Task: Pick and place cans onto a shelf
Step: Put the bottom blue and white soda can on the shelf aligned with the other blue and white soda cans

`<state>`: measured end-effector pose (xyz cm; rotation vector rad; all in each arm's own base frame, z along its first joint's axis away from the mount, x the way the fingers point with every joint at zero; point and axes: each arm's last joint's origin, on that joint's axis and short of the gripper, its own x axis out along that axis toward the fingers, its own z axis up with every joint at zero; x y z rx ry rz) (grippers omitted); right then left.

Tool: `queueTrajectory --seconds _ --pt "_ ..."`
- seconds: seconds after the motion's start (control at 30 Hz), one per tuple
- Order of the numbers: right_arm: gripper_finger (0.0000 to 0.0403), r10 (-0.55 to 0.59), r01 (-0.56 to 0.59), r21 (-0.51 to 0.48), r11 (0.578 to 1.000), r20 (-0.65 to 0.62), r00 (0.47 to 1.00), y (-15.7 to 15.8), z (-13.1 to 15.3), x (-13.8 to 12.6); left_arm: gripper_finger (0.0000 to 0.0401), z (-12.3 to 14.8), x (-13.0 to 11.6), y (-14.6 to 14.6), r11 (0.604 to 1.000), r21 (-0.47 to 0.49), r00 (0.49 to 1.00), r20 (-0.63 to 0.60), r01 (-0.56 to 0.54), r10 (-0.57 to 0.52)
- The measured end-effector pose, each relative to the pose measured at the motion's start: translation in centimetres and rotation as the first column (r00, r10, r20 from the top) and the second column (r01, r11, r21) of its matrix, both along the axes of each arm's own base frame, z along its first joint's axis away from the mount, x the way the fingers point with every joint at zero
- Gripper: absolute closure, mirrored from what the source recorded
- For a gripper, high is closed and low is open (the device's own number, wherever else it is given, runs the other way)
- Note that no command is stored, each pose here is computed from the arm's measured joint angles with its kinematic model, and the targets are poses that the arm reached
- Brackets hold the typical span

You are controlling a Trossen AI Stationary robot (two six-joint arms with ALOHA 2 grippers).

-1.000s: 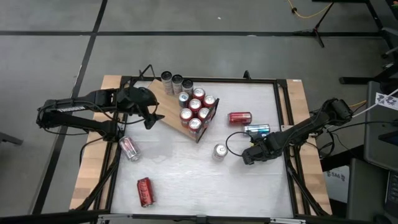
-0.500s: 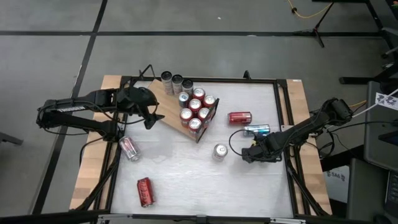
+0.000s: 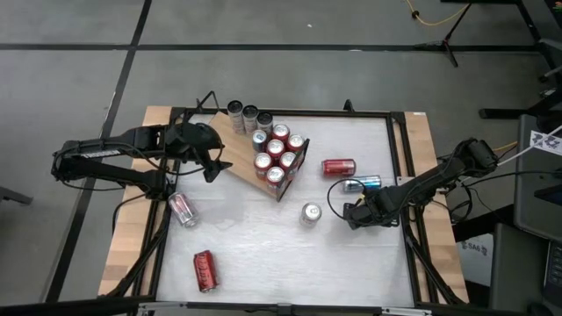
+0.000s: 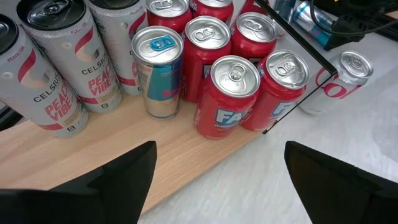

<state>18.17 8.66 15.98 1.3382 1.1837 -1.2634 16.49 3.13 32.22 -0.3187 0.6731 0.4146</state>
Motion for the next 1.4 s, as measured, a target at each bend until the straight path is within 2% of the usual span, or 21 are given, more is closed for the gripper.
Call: queueTrajectory --seconds 0.17,0.57,0.73,0.9,1.0,1.07,1.13,1.27,1.4 --pt "0.0051 0.000 0.000 -0.007 1.000 -0.019 1.000 0.1 -0.4 0.1 0.0055 0.0 0.0 0.0 1.000 0.000 1.000 -0.002 0.001 -0.001" --pt "0.0163 0.065 -0.064 0.032 0.997 -0.058 0.996 0.2 -0.8 0.2 0.0055 0.0 0.0 0.0 1.000 0.000 1.000 -0.007 -0.001 0.001" --pt "0.0171 0.148 -0.135 0.139 0.981 -0.085 0.985 0.6 -0.5 0.1 0.0055 0.0 -0.1 0.1 1.000 0.014 1.000 -0.009 -0.016 0.016" --pt "0.0164 0.288 -0.271 0.234 0.934 -0.041 0.957 1.2 1.0 0.9 0.0055 0.0 -0.1 0.1 1.000 0.014 1.000 -0.009 -0.016 0.017" --pt "0.0163 0.384 -0.360 0.319 0.877 -0.012 0.923 1.6 2.3 1.3 0.0055 -0.1 -0.1 0.1 1.000 0.014 1.000 -0.009 -0.016 0.017" --pt "0.0163 0.439 -0.409 0.413 0.814 0.024 0.898 2.0 3.1 1.5 0.0055 -0.1 -0.1 0.1 1.000 0.014 1.000 -0.010 -0.017 0.017" --pt "0.0163 0.477 -0.447 0.508 0.737 0.078 0.875 2.4 3.9 1.7 0.0055 -0.1 -0.1 0.1 1.000 0.014 1.000 -0.010 -0.017 0.017" --pt "0.0162 0.514 -0.494 0.674 0.549 0.194 0.835 3.2 5.2 2.0 0.0055 -0.1 -0.1 0.1 1.000 0.014 1.000 -0.010 -0.017 0.017" --pt "0.0162 0.505 -0.477 0.788 0.389 0.251 0.826 3.5 5.8 1.9 0.0055 -0.1 -0.1 0.1 1.000 0.014 1.000 -0.010 -0.017 0.017"
